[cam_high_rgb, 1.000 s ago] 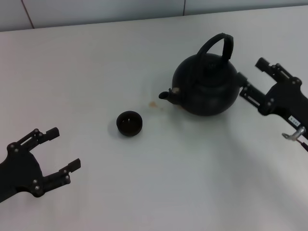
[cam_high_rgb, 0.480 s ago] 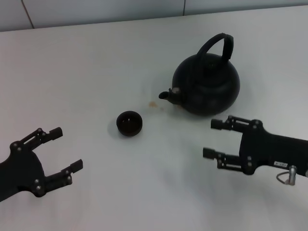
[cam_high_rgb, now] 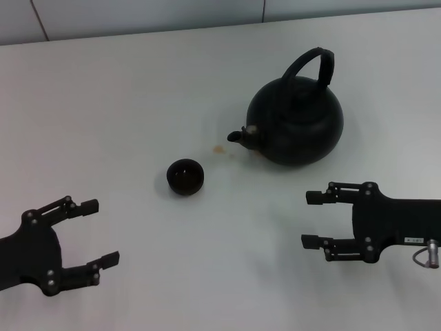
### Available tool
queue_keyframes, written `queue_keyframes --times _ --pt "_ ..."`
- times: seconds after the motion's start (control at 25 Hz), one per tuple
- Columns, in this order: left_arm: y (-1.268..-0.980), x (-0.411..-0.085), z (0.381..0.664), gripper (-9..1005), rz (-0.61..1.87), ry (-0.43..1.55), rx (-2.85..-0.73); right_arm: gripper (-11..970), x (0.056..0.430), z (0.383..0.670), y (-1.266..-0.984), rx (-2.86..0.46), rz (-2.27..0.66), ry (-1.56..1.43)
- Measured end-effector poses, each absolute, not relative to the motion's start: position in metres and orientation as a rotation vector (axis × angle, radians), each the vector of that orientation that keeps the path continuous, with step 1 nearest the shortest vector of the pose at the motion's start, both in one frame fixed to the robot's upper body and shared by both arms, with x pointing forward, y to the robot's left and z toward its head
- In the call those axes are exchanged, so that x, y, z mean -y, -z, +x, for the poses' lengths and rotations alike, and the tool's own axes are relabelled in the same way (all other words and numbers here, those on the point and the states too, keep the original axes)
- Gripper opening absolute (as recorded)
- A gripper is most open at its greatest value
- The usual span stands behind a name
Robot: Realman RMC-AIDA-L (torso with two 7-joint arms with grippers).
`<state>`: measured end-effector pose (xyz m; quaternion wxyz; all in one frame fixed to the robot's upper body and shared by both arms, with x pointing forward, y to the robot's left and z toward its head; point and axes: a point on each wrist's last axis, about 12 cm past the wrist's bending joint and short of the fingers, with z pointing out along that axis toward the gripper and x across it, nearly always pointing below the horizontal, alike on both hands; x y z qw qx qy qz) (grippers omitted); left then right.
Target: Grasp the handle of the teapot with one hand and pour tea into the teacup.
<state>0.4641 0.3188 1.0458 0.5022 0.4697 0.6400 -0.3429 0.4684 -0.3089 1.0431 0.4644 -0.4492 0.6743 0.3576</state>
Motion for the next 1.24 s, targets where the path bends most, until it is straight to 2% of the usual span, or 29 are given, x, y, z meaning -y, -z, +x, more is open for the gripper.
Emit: queue_keyframes --times 0.32,1.24 --pt "-1.056 -0.318 0.476 859 1.222 0.851 -1.575 726 0.314 0.471 -1.050 -1.663 -1.136 -0.866" --pt "-1.057 -0.314 0.478 859 1.226 0.858 -1.568 726 0.312 0.473 -1.050 -1.657 -1.148 -0.853"
